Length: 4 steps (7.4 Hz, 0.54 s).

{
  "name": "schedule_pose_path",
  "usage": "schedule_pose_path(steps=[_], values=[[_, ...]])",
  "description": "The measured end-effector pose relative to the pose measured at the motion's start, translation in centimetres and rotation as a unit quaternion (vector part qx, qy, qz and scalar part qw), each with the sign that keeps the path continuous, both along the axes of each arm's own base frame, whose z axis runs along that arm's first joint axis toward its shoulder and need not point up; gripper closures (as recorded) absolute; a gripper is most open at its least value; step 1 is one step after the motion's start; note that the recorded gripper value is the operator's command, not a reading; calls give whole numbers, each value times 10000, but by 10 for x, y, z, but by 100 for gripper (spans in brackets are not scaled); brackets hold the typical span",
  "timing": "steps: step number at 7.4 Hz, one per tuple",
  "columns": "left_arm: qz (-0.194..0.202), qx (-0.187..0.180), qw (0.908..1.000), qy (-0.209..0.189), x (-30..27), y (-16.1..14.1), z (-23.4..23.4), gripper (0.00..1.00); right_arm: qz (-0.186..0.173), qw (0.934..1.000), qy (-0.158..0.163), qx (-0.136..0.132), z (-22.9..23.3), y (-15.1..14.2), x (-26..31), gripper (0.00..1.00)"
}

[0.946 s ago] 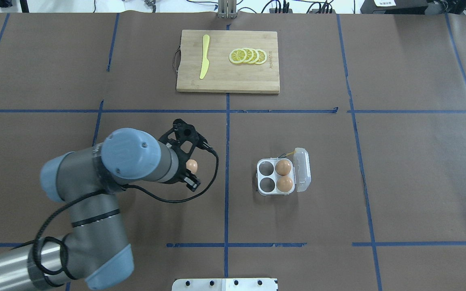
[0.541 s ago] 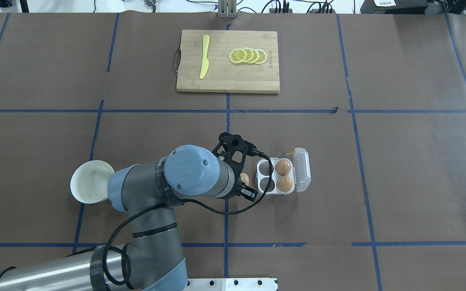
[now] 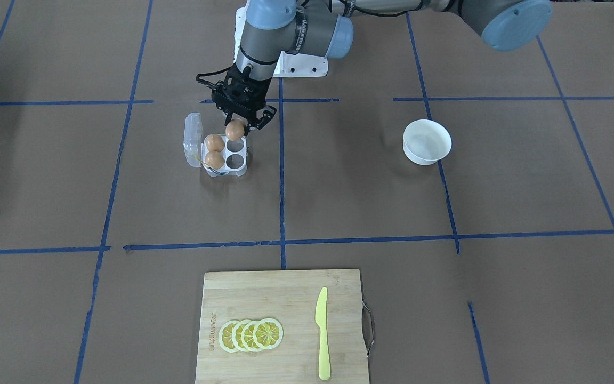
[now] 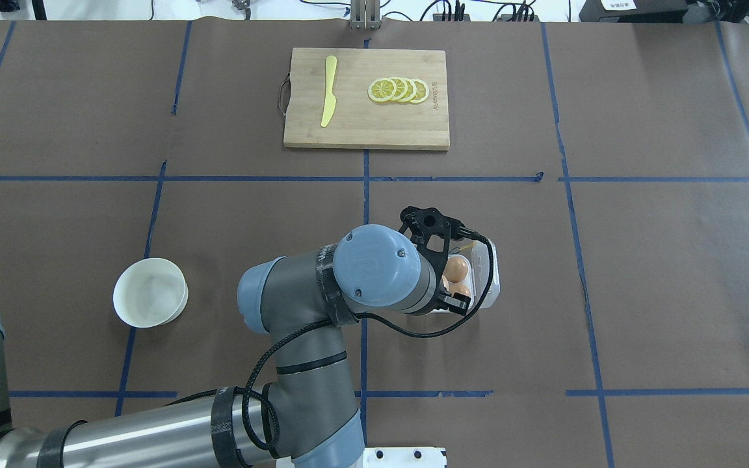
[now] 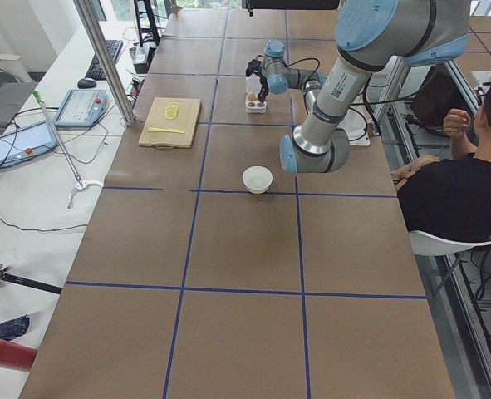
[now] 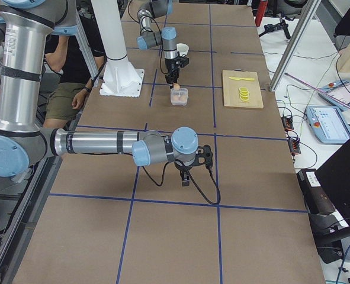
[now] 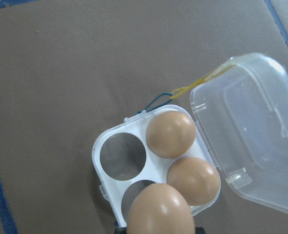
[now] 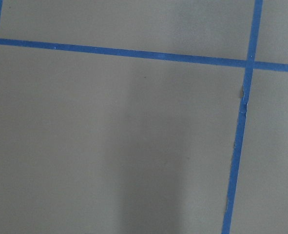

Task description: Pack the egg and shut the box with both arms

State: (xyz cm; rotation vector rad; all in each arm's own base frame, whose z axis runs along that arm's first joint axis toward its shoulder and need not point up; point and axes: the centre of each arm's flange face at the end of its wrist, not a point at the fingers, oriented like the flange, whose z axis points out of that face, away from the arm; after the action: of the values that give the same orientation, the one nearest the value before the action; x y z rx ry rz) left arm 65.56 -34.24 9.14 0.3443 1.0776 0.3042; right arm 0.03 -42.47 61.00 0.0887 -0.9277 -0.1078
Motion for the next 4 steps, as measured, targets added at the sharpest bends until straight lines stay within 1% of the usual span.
schedule_pose_path(steps=[1, 2, 3, 4], values=[[-3, 5, 10000, -5, 1, -1, -1, 100, -2, 10000, -2, 0, 0, 0, 0, 0], [-4, 11, 10000, -37, 3, -2, 2, 88, -5, 10000, -3, -6, 0, 0, 0, 0], [-5, 3, 10000, -82, 6, -3, 5, 73, -8, 10000, -3, -12, 1, 0, -1, 0], [-7, -8, 9999, -109, 8, -3, 8, 61, -9, 10000, -3, -15, 1, 0, -1, 0]])
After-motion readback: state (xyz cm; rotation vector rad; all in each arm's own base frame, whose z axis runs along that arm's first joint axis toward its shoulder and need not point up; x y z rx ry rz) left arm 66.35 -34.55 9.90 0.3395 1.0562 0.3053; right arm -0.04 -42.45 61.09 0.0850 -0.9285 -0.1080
